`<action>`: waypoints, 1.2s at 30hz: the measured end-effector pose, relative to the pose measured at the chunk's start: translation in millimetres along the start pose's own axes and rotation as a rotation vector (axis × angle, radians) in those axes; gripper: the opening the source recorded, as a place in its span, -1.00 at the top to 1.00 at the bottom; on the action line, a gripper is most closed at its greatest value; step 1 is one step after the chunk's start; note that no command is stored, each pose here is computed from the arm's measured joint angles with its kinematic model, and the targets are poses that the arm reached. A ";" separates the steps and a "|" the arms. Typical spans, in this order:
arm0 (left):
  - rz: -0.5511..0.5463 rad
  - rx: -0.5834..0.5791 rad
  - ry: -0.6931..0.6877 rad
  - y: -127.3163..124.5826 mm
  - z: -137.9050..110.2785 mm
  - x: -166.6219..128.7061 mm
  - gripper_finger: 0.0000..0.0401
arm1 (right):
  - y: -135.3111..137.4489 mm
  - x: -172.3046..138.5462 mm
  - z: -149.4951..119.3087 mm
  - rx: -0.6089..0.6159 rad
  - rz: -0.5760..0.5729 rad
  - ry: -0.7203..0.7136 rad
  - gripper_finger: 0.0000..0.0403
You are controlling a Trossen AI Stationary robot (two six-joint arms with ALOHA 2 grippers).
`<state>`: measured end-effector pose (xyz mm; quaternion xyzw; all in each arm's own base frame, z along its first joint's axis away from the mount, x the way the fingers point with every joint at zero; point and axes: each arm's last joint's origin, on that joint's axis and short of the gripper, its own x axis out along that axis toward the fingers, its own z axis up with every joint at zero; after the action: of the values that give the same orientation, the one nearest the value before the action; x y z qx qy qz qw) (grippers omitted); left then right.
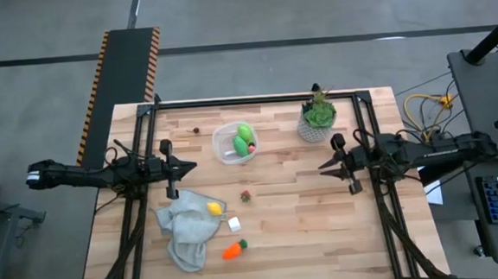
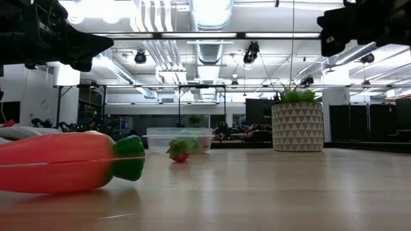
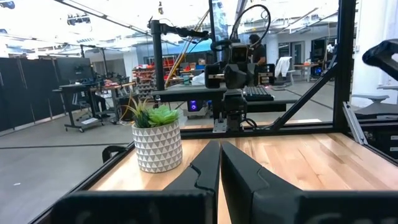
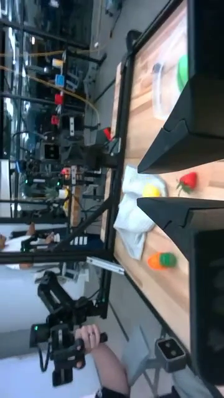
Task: Pick and placing Produce into tupperware
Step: Put the red cherry into the transparent bin
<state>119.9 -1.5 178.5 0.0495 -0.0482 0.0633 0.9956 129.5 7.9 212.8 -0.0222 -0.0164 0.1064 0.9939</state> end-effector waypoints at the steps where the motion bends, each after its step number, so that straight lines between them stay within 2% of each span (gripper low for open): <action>1: 0.000 0.000 -0.001 0.0 0.1 0.0 1.00 | 0.1 -1.9 -0.9 0.002 -0.010 0.000 0.69; 8: 0.000 0.000 0.001 0.0 -0.1 0.0 1.00 | 0.4 -8.6 -14.8 0.063 -0.066 0.051 0.69; 13: -0.018 0.002 0.000 -0.6 -0.2 0.2 1.00 | 0.7 -8.6 -21.2 0.071 -0.066 0.070 0.69; 19: -0.006 0.067 0.006 -0.4 -0.9 1.3 0.95 | 0.6 -8.6 -20.6 0.071 -0.066 0.063 0.69; 23: 0.046 0.073 -0.027 1.1 3.7 3.1 0.67 | 0.6 -8.6 -18.7 0.070 -0.066 0.055 0.69; 28: 0.219 0.097 -0.018 6.7 20.0 9.2 0.12 | 0.6 -8.6 -18.7 0.097 -0.067 0.055 0.69; 33: 0.417 0.136 0.031 13.0 49.0 23.2 -0.41 | 0.6 -8.5 -18.7 0.103 -0.067 0.054 0.68; 36: 0.480 0.179 0.121 16.9 70.8 36.1 -0.56 | 0.5 -8.6 -18.5 0.092 -0.066 0.054 0.68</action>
<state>147.0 12.2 253.9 0.1205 0.0067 0.3045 0.9448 121.7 5.9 194.1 0.0209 0.0147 0.0733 0.9970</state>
